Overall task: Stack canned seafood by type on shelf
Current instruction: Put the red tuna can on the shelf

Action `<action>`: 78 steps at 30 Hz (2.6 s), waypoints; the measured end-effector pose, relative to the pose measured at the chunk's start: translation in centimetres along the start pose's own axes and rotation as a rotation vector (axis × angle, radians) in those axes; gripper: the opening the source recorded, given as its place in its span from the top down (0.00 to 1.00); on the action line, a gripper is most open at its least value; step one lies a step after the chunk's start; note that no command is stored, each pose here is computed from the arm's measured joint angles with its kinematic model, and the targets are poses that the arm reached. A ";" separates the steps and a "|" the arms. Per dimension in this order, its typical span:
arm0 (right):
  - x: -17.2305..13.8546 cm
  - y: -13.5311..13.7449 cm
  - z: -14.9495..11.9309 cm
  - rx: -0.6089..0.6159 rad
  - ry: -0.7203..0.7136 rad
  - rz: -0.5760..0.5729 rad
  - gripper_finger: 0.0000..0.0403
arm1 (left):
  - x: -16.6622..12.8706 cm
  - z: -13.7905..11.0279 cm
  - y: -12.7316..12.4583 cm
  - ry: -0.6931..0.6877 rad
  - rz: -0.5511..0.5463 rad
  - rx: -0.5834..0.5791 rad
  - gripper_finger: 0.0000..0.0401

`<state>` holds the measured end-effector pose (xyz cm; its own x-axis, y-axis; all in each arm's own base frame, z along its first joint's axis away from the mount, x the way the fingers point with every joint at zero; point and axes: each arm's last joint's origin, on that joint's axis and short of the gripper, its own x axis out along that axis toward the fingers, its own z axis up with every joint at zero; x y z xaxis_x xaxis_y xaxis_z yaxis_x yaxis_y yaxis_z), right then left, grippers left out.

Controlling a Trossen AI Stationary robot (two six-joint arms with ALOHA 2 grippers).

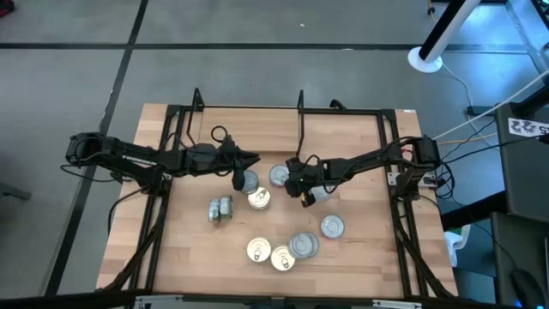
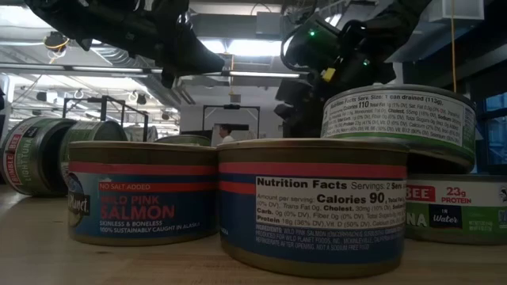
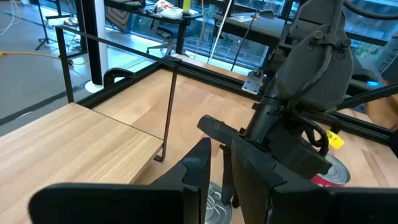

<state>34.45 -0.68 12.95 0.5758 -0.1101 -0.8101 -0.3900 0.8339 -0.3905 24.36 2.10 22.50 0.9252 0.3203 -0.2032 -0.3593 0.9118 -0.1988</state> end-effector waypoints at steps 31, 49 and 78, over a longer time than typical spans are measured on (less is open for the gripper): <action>-0.9 -2.0 2.6 0.082 -0.013 -0.012 1.00 | -0.4 0.6 -1.4 -0.084 -0.071 0.052 0.85; -2.7 -4.0 5.3 0.176 -0.035 -0.030 1.00 | -0.4 1.7 -2.3 -0.128 -0.091 0.236 0.51; -5.8 -10.9 5.5 0.297 0.019 -0.162 1.00 | -0.3 1.3 -2.2 -0.096 -0.056 0.489 0.45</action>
<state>39.32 -6.19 24.32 0.5982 -0.2616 -0.7574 -0.0666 0.9257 -0.3724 24.98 0.35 24.21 0.9568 0.2686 -0.1118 -0.2307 0.9346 0.2706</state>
